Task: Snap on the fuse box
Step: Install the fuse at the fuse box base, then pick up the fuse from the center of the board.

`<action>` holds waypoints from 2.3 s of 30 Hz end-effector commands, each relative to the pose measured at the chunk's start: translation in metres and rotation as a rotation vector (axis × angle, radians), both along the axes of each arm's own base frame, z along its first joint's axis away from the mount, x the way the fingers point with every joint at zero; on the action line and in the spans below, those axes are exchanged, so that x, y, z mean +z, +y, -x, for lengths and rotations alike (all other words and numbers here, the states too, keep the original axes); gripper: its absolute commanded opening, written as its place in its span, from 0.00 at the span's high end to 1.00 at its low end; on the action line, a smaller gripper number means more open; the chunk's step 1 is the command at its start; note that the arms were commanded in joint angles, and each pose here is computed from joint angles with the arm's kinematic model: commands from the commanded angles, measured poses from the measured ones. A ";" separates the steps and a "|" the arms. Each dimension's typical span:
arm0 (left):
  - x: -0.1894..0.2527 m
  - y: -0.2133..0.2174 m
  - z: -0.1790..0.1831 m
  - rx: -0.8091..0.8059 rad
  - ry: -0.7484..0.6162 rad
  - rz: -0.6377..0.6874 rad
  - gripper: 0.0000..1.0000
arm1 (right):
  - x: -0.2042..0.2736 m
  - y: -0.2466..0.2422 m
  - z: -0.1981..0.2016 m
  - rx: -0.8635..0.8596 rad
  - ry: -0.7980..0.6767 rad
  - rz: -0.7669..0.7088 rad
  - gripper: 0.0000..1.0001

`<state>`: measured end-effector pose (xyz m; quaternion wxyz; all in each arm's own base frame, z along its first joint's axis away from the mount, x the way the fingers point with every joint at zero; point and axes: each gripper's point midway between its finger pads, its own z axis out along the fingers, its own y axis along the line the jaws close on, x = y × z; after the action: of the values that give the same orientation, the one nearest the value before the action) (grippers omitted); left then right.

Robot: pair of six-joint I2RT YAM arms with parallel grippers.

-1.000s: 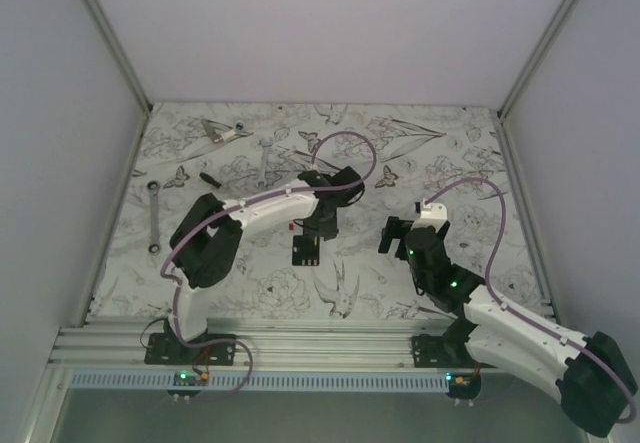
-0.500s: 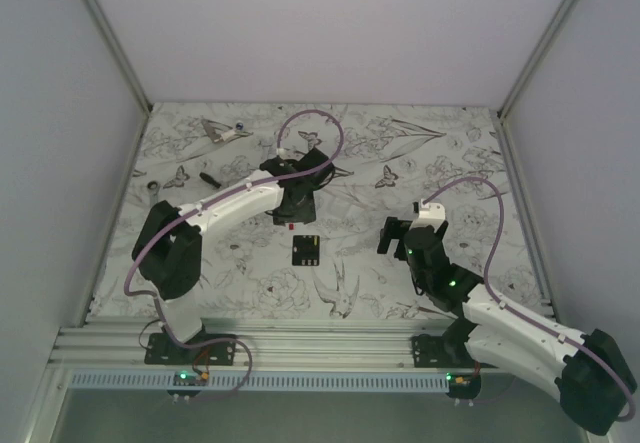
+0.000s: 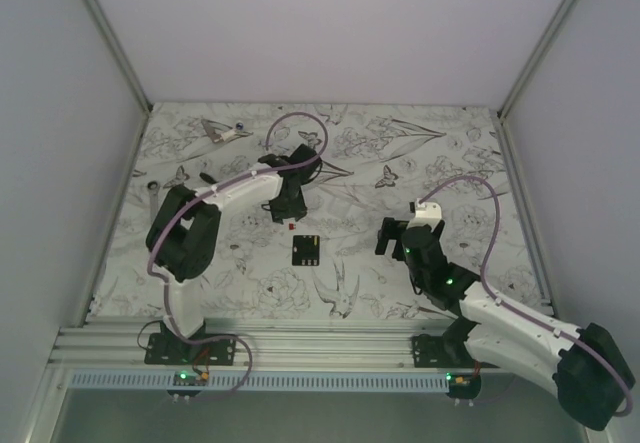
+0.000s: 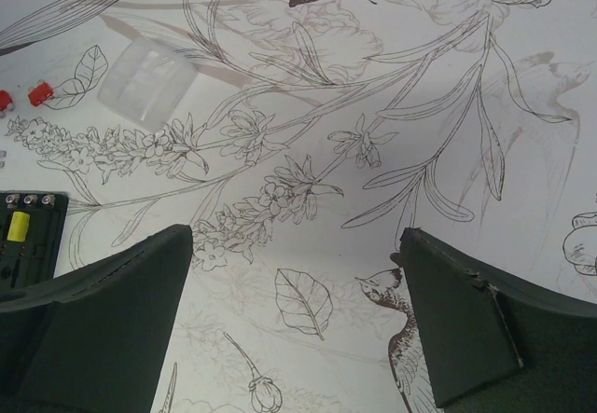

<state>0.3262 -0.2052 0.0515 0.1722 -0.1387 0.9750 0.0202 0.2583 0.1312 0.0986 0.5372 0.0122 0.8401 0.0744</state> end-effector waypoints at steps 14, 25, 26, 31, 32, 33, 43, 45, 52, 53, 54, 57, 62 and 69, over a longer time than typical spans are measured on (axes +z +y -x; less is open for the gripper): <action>-0.050 0.011 0.018 -0.005 0.145 -0.009 0.58 | 0.013 0.005 -0.007 0.004 -0.038 -0.022 0.00; -0.049 0.044 0.029 0.044 0.137 -0.071 0.58 | 0.013 0.005 -0.007 0.006 -0.040 -0.027 0.00; -0.048 0.047 0.029 0.050 0.135 -0.073 0.58 | 0.014 0.005 -0.007 0.005 -0.041 -0.026 0.00; -0.043 0.061 0.029 0.076 0.122 -0.083 0.57 | 0.014 0.005 -0.007 0.004 -0.042 -0.029 0.00; -0.042 0.062 0.028 0.080 0.122 -0.080 0.57 | 0.014 0.005 -0.006 0.006 -0.041 -0.030 0.00; -0.040 0.061 0.027 0.080 0.118 -0.073 0.57 | 0.014 0.005 -0.006 0.007 -0.041 -0.029 0.00; -0.025 0.013 0.016 -0.022 0.060 -0.028 0.52 | 0.014 0.005 -0.006 0.008 -0.042 -0.030 0.00; -0.027 0.011 0.011 -0.029 0.064 -0.031 0.52 | 0.015 0.005 -0.006 0.006 -0.043 -0.029 0.00; -0.035 0.012 0.004 -0.058 0.089 -0.037 0.52 | 0.017 0.004 -0.006 0.004 -0.051 -0.037 0.00; -0.036 0.012 0.004 -0.067 0.093 -0.037 0.53 | 0.016 0.005 -0.006 0.005 -0.049 -0.036 0.00; -0.037 0.012 0.003 -0.078 0.095 -0.039 0.53 | 0.016 0.005 -0.006 0.006 -0.047 -0.035 0.00; -0.036 0.010 0.001 -0.104 0.101 -0.028 0.55 | 0.015 0.005 -0.006 0.008 -0.046 -0.033 0.00; -0.040 0.005 0.002 -0.153 0.129 0.006 0.61 | 0.016 0.005 -0.006 0.007 -0.050 -0.036 0.00; -0.047 0.007 0.005 -0.165 0.153 0.055 0.62 | 0.016 0.006 -0.006 0.010 -0.049 -0.037 0.00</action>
<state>0.3303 -0.2037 0.0141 0.1243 -0.0719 0.9896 -0.0033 0.2596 0.1336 0.1031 0.5435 0.0060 0.8356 0.0801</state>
